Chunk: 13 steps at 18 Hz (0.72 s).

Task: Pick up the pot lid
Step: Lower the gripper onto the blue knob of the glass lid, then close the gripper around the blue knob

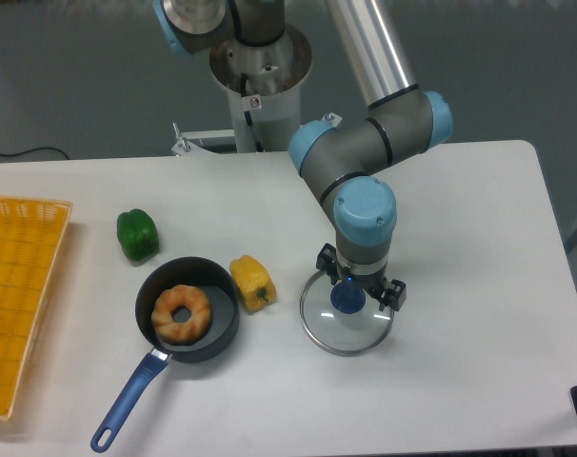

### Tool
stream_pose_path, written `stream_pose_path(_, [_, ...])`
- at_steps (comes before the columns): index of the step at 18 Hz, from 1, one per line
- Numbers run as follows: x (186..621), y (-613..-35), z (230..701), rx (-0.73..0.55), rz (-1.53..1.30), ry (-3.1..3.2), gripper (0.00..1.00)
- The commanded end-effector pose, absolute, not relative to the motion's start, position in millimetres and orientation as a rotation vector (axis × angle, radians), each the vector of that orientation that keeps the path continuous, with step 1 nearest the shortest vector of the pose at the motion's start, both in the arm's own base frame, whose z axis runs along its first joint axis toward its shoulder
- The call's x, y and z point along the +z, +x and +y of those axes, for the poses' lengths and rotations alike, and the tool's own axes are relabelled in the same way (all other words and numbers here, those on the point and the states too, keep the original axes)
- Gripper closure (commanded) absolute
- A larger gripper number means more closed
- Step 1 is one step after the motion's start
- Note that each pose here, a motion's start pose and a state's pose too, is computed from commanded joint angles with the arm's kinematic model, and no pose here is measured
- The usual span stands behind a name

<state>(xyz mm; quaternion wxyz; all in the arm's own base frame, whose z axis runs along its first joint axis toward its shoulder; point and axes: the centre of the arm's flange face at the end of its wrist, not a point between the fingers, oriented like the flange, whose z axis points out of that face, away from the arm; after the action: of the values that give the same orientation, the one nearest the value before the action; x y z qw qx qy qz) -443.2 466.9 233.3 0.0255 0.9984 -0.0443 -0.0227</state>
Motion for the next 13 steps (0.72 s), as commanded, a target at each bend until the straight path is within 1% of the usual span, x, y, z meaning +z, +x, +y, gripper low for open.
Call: stream_pose_path(13, [215.3,-442.1,476.1,-0.060,-0.154,3.086,0.00])
